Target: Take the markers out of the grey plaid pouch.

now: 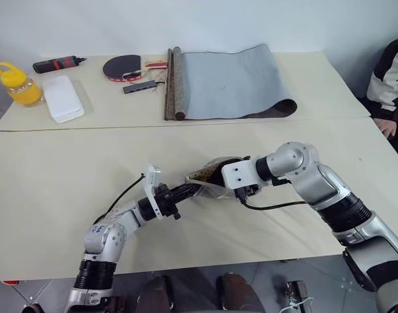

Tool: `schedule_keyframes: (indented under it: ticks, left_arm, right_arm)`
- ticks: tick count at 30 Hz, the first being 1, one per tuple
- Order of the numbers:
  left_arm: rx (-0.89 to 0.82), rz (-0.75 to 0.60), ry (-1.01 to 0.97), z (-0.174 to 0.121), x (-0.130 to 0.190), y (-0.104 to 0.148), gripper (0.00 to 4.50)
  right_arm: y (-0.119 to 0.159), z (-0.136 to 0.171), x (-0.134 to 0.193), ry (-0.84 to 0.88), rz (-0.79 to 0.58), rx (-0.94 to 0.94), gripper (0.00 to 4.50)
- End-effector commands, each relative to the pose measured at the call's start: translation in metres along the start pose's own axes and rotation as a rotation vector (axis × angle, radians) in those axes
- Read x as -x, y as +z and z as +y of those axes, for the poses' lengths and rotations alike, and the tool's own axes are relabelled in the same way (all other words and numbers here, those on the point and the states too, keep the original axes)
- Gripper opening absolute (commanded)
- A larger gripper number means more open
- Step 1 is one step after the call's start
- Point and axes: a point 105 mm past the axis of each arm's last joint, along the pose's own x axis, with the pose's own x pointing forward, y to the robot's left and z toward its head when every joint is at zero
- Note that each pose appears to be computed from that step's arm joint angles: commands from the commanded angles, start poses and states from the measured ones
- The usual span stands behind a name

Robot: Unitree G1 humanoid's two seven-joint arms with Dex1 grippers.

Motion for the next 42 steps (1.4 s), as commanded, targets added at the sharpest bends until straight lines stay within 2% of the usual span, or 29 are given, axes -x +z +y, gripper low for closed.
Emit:
schedule_keyframes:
  ticks: [1, 7, 16, 21, 24, 26, 31, 34, 36, 38, 42]
  left_arm:
    - [-0.027, 0.014, -0.011, -0.005, -0.001, -0.002, 0.00]
    - [-0.036, 0.010, -0.012, -0.006, -0.002, -0.001, 0.00]
    - [-0.035, 0.008, -0.017, -0.008, -0.004, -0.001, 0.00]
    - [-0.043, 0.010, -0.013, -0.008, -0.004, -0.002, 0.00]
    - [-0.045, 0.009, -0.012, -0.008, -0.004, -0.002, 0.00]
    - [-0.045, 0.005, -0.008, -0.008, -0.005, -0.001, 0.00]
    - [-0.052, 0.001, -0.008, -0.008, -0.006, 0.000, 0.00]
    - [-0.061, 0.001, -0.008, -0.008, -0.007, 0.001, 0.00]
    - [-0.090, 0.007, -0.002, -0.008, -0.007, 0.003, 0.00]
    - [-0.177, 0.027, 0.011, -0.007, -0.005, 0.006, 0.00]
    - [-0.359, 0.029, 0.053, -0.003, 0.002, 0.023, 0.00]
  right_arm:
    - [-0.021, 0.013, 0.002, 0.075, 0.101, -0.054, 2.30]
    - [-0.028, 0.010, 0.006, 0.065, 0.159, -0.051, 2.30]
    - [-0.024, 0.010, -0.029, 0.029, 0.135, -0.038, 2.30]
    - [-0.034, 0.035, -0.025, 0.163, 0.169, -0.097, 2.30]
    - [-0.031, 0.036, -0.023, 0.168, 0.148, -0.116, 1.74]
    - [-0.032, 0.035, -0.021, 0.165, 0.160, -0.116, 1.12]
    - [-0.033, 0.035, -0.019, 0.166, 0.156, -0.121, 1.05]
    - [-0.025, 0.027, -0.017, 0.129, 0.113, -0.115, 1.05]
    - [-0.012, 0.013, -0.010, 0.072, 0.030, -0.126, 1.05]
    - [0.004, 0.000, 0.004, 0.015, -0.093, -0.162, 1.05]
    - [0.015, -0.015, 0.033, -0.057, -0.216, -0.213, 1.05]
